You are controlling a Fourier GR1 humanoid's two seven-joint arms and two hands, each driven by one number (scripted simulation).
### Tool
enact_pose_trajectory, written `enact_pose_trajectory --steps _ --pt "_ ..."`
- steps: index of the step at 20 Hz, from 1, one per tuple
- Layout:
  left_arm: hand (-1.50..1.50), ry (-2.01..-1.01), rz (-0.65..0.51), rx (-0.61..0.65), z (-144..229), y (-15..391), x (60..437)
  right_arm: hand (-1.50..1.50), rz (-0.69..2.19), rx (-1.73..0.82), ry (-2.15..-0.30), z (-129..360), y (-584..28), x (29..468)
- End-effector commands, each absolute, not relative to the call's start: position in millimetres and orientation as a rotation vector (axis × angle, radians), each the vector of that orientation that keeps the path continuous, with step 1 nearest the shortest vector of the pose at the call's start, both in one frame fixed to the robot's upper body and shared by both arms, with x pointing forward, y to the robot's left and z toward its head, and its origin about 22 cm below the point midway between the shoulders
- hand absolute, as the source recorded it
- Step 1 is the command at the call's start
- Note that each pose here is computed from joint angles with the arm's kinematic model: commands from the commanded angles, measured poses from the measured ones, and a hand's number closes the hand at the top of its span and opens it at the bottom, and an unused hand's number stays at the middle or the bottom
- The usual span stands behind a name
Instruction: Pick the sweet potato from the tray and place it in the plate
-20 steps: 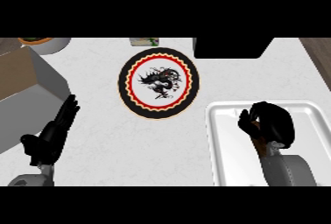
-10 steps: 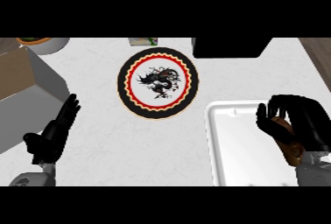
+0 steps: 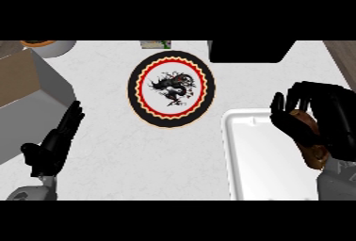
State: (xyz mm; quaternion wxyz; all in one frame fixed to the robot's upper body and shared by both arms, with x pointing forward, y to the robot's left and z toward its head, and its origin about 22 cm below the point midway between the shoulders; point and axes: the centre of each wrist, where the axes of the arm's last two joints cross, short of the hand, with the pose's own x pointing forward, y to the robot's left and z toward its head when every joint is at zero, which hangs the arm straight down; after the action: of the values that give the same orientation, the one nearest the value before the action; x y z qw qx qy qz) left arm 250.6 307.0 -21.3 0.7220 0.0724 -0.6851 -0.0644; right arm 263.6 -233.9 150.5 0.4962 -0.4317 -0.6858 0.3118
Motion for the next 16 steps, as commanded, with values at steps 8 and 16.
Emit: enact_pose_trajectory --steps 8,16 --pt "0.00 -1.515 -0.141 0.139 -19 308 274 1.50 0.801 -0.931 -1.711 172 -168 326" --pt "0.00 -1.539 -0.150 0.149 -6 277 273 1.50 0.824 -0.834 -1.687 163 -86 351"
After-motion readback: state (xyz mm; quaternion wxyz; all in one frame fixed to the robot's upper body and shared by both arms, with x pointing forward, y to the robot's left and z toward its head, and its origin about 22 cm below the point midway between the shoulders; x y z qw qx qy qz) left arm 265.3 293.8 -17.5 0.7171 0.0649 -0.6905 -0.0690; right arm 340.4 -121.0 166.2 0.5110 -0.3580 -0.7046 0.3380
